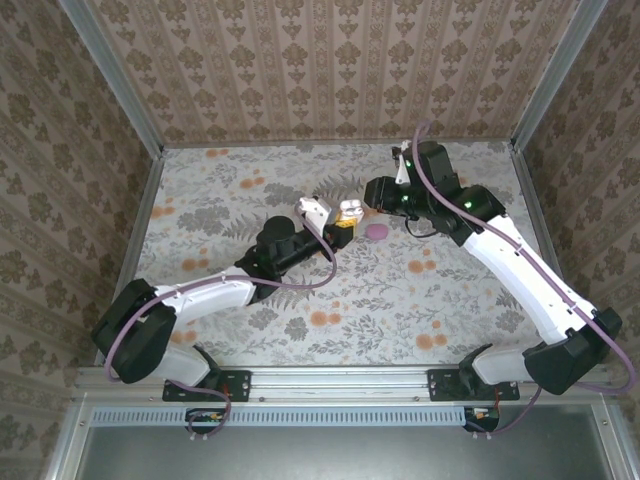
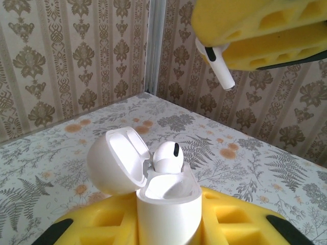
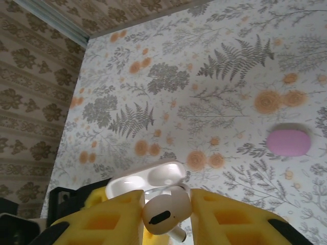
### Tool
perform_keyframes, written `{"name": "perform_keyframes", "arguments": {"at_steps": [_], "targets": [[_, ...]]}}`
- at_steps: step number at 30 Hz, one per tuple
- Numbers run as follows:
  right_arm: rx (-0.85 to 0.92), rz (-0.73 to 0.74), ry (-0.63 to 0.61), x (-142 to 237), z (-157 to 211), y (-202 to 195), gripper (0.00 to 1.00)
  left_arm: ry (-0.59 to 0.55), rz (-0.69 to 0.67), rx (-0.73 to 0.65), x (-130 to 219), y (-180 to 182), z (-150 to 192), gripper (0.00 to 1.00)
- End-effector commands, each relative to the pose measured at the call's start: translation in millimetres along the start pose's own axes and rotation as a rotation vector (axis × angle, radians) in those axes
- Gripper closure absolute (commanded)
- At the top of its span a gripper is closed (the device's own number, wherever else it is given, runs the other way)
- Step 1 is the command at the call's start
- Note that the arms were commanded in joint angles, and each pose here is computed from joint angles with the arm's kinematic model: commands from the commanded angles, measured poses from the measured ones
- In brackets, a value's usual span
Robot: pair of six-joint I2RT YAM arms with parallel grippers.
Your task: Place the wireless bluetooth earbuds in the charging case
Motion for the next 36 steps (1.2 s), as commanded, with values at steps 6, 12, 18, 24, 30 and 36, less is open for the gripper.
{"name": "perform_keyframes", "arguments": {"at_steps": [6, 12, 18, 24, 30, 36], "targets": [[-0.022, -0.053, -0.068, -1.4, -6.1, 15.2, 0.69, -0.090, 0.058, 0.006, -6.0, -12.7, -18.4, 0.72], [-0.027, -0.052, -0.064, -8.5, 1.9, 20.2, 0.69, -0.110, 0.055, 0.010, -6.0, -13.5, -20.7, 0.72], [-0.040, -0.064, -0.074, -12.2, 5.0, 23.4, 0.69, -0.131, 0.055, 0.017, -5.4, -14.2, -22.1, 0.72], [-0.049, -0.073, -0.082, -12.9, 7.9, 25.6, 0.69, -0.144, 0.052, 0.023, -5.8, -14.4, -23.8, 0.72], [-0.064, -0.077, -0.094, -14.5, 10.6, 26.6, 0.69, -0.155, 0.052, 0.033, -7.1, -15.0, -25.1, 0.72], [-0.065, -0.086, -0.101, -15.0, 10.8, 28.9, 0.69, -0.167, 0.043, 0.047, -7.8, -13.5, -25.5, 0.72]]}}
Point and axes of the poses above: each hand's point on the last joint's axis, 136 mm out from that joint toward the fingers, its own x axis back along the fingers, its own y axis along the line the jaws close on, z = x × y, the point moved 10 cm from there along x, back along the fingers, and after that the axes turned 13 degrees about x, right-handed, at the moved point
